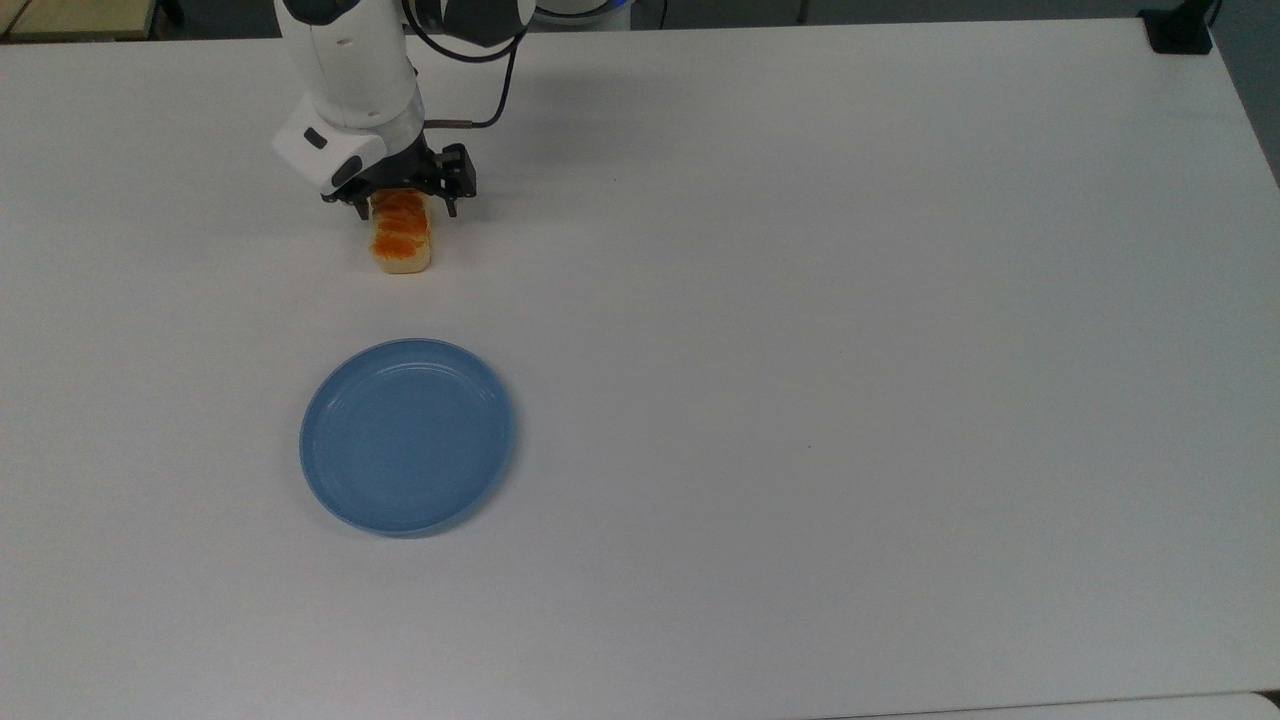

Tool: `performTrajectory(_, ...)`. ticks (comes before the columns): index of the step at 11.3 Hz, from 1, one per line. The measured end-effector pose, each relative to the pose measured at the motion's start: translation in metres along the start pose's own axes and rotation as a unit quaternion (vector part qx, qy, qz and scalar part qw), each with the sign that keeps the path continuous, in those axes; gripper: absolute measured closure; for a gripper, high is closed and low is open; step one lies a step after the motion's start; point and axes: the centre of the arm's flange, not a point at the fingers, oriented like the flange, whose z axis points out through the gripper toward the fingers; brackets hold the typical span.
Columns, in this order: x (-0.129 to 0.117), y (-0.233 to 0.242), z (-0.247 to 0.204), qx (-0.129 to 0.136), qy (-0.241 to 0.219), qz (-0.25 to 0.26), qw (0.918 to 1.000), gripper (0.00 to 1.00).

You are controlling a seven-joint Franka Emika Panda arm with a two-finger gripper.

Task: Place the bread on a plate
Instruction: 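Lower the gripper onto the orange-glazed bread roll and close it, then lift the bread roll and carry it over the blue plate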

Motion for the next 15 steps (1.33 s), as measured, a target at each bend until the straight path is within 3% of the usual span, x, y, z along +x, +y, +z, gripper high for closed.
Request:
performTrajectory(1, 0.000, 0.000, 0.004, 0.001, -0.003, -0.001, 1.0000, 0.06)
performTrajectory(3, 0.001, 0.000, 0.007, -0.002, -0.006, -0.006, 1.0000, 0.31)
performTrajectory(4, 0.001, 0.001, 0.006, -0.008, -0.007, -0.011, 0.9999, 0.32)
performTrajectory(5, 0.003, 0.002, 0.003, -0.011, -0.004, -0.013, 0.9999, 0.41)
performTrajectory(7, 0.016, 0.009, -0.018, -0.015, -0.004, -0.011, 0.9998, 0.40)
performTrajectory(9, 0.056, 0.027, -0.063, -0.014, -0.033, -0.005, 0.9993, 0.40)
performTrajectory(12, 0.107, 0.038, -0.087, -0.004, -0.011, 0.003, 0.9999, 0.40)
performTrajectory(15, 0.149, 0.023, -0.091, -0.011, 0.015, 0.005, 0.9998, 0.39)
